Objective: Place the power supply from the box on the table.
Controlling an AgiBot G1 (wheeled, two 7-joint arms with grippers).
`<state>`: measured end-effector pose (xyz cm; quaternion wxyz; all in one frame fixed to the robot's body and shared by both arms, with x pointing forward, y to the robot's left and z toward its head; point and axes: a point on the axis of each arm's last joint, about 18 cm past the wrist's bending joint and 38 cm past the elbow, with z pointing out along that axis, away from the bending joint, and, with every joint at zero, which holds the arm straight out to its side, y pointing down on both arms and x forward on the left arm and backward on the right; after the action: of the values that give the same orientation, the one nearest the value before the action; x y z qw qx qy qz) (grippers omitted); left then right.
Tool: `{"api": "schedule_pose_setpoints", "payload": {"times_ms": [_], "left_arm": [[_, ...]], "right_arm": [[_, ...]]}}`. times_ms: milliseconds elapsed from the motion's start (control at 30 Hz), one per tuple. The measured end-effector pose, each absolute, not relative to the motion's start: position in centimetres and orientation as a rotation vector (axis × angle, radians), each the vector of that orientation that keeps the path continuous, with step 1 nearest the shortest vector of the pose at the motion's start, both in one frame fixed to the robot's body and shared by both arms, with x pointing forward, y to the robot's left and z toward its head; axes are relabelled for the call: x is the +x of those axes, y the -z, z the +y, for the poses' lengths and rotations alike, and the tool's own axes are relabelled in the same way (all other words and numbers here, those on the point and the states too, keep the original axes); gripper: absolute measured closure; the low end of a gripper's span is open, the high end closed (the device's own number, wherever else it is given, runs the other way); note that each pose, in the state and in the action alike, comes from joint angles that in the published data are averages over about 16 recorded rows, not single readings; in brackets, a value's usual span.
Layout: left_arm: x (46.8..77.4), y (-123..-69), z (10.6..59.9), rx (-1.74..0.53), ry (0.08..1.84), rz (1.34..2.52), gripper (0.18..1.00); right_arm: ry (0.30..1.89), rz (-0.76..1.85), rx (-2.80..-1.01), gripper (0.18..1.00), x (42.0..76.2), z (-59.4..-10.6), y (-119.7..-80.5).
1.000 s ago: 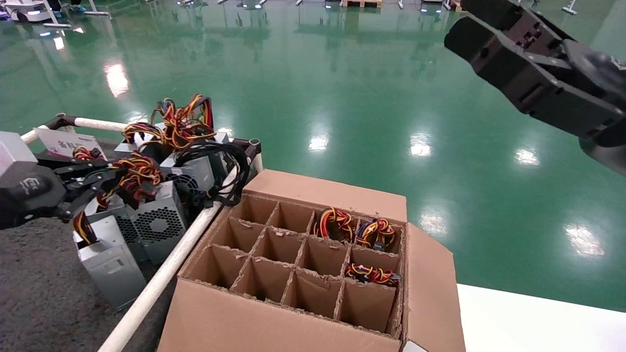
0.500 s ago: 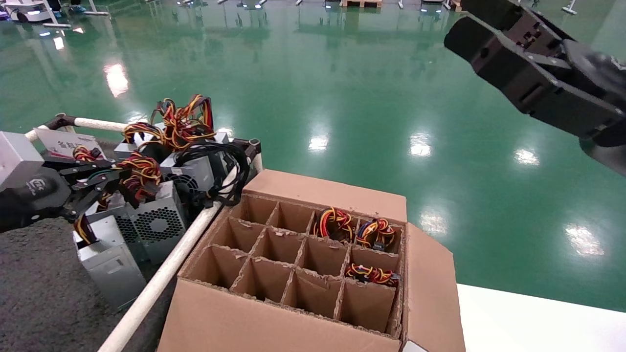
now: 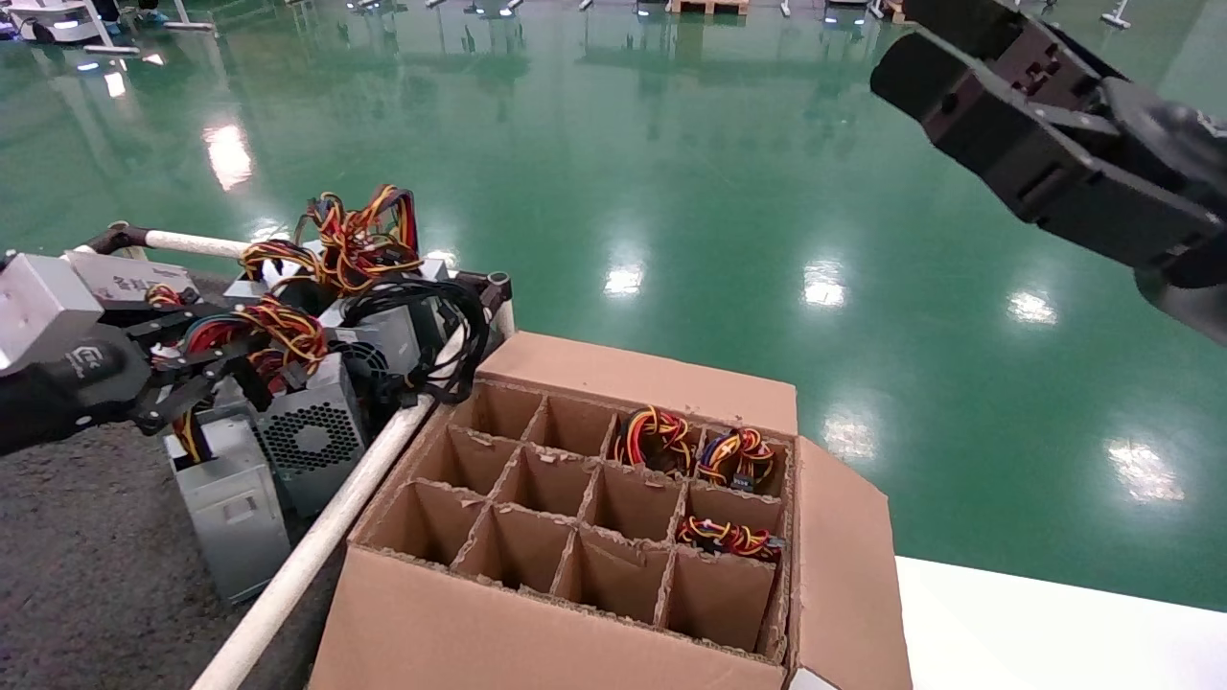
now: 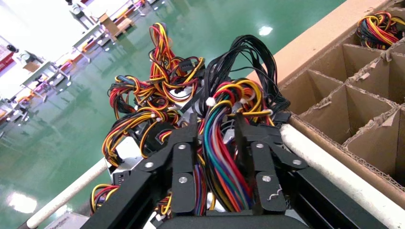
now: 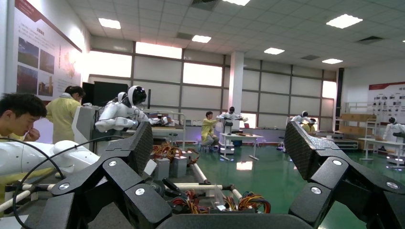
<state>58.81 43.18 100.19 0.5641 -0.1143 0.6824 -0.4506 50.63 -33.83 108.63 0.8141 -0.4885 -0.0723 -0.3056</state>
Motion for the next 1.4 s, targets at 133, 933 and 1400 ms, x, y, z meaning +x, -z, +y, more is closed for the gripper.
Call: {"api": "schedule_pose_setpoints", "payload": {"times_ms": [133,933,1400], "left_arm": [[59.0,-100.2,43.0,-0.270,1.061,1.605,0.875],[59.8,-101.1,40.8,-0.246,1.084,1.603,0.401],[60.1,-103.1,38.5,-0.177,1.123,1.576,0.217]], "right_arm": [[0.652,-0.154,-1.042,0.181,50.6,-33.8,-108.6],[0.652,-0.154,-1.042,0.181,50.6,-33.8,-108.6],[0.652,-0.154,-1.042,0.181,50.6,-33.8,-108.6]]}}
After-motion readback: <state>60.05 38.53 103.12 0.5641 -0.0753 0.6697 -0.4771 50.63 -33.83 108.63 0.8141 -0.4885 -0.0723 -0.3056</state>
